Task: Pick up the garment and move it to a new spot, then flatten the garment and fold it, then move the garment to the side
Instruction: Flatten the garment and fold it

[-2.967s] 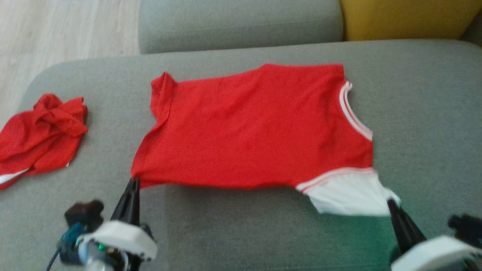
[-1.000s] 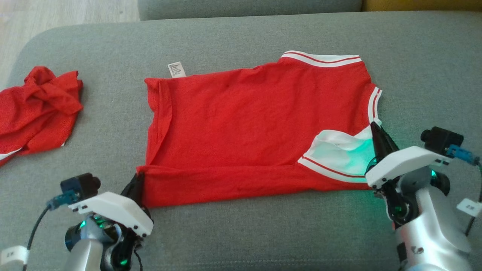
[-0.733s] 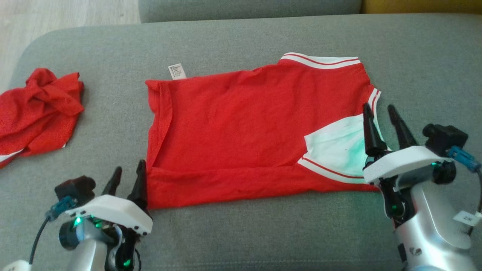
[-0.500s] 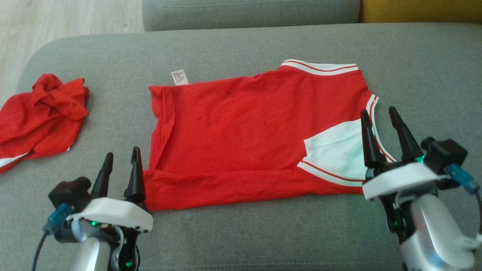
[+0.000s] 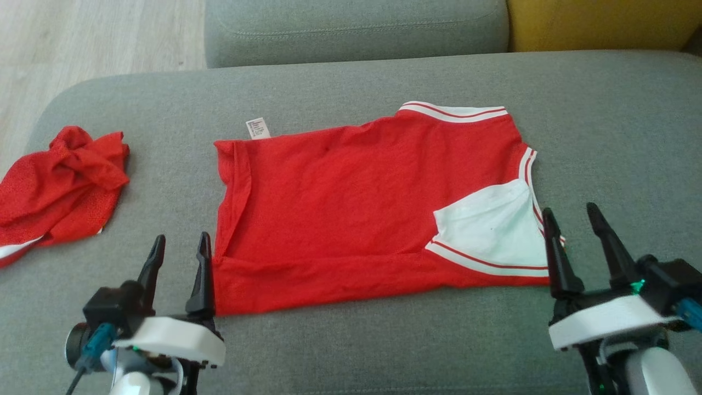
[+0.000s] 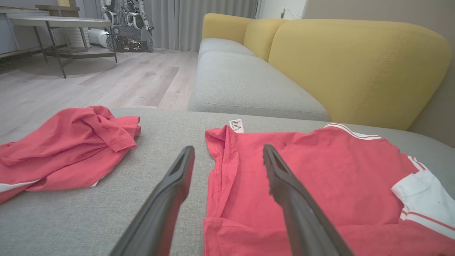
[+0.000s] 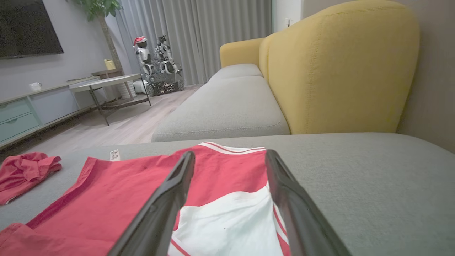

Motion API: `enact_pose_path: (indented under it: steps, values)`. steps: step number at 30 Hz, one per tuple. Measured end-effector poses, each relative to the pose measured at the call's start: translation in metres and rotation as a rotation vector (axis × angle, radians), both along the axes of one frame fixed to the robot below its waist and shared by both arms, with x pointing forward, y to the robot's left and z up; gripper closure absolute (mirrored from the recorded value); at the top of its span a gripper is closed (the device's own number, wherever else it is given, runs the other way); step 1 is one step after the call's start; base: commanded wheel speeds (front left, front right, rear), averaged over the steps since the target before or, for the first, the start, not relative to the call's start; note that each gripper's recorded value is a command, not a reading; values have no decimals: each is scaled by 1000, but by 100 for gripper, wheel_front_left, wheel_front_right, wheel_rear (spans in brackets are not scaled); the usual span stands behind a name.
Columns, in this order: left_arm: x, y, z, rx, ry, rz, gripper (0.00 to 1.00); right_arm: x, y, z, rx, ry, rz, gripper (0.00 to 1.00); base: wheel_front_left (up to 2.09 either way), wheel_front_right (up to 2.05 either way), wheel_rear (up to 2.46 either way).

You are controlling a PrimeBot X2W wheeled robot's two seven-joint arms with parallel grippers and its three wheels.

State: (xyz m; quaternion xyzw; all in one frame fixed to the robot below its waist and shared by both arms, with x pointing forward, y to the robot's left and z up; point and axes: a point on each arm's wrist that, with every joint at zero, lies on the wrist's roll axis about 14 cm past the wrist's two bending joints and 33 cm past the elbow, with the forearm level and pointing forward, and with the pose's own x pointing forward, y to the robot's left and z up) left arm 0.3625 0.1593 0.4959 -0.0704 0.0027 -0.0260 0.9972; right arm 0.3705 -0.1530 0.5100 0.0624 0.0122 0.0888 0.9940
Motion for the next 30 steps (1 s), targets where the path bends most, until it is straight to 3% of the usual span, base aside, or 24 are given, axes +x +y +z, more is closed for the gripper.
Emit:
enact_pose_path:
  steps: [19,30]
  values:
    - [-1,-2,-6,9,25,-6,0,-6,-5,-7,34,44,-43,0,0,0,0]
    - [-20,-7,-99,-38,324,-52,0,-8,-25,-97,23,342,-108,0,0,0,0]
